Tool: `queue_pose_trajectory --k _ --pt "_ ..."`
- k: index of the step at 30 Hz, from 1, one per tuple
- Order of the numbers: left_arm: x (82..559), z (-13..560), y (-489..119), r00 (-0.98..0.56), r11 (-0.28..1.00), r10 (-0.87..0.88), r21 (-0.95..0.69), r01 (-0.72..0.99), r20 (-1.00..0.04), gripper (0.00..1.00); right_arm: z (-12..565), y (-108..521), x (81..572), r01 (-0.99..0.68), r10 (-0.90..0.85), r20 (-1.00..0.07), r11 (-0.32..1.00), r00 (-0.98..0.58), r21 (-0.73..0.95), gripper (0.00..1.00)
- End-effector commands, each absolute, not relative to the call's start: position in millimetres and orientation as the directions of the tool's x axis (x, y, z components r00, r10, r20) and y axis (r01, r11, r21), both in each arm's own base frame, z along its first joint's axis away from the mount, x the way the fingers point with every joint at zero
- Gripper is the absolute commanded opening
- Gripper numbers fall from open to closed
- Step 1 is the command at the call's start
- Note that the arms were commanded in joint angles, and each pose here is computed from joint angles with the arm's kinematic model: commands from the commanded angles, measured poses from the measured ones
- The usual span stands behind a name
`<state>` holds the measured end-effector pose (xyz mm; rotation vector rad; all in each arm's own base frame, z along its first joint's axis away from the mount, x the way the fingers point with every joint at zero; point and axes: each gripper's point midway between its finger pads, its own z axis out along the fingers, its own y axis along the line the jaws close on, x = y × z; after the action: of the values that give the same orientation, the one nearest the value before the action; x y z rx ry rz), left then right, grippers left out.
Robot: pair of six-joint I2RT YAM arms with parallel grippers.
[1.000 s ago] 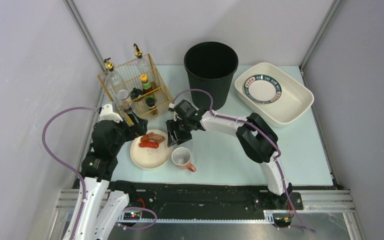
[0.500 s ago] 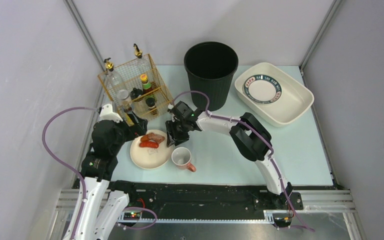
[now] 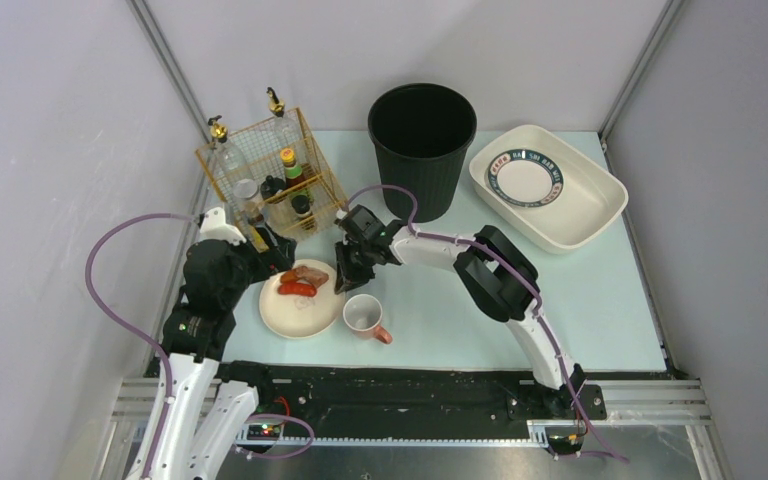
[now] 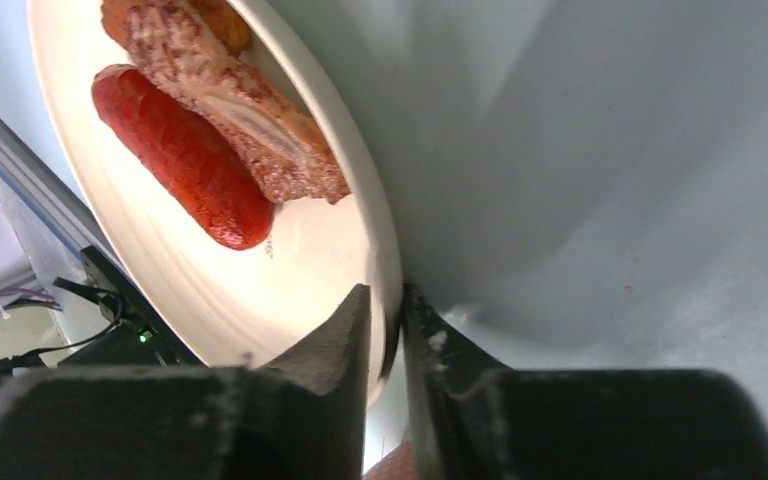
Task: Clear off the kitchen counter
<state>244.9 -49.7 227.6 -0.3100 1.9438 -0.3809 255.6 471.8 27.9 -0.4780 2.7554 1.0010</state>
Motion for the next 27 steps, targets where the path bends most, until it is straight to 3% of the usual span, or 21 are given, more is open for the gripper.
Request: queue_pose_trajectory --k 1,5,27 --pt "246.6 232.1 -49.3 -0.371 0.911 -0.392 -0.41 -0.034 -0.842 1.0 19.9 475.3 253.1 -0.342 -0.232 -0.255 0.724 -0.938 0.599 0.16" --pt "246.8 232.3 -49.0 -0.37 0.911 -0.394 -0.411 -0.036 -0.841 1.0 25.4 473.5 254.1 -0.347 -0.23 -0.266 0.722 -0.936 0.598 0.0" --pt "245.8 236.3 -44.0 -0.347 0.912 -0.397 -0.407 -0.048 -0.85 1.0 142.8 453.7 260.0 -0.448 -0.203 -0.428 0.648 -0.881 0.615 0.0"
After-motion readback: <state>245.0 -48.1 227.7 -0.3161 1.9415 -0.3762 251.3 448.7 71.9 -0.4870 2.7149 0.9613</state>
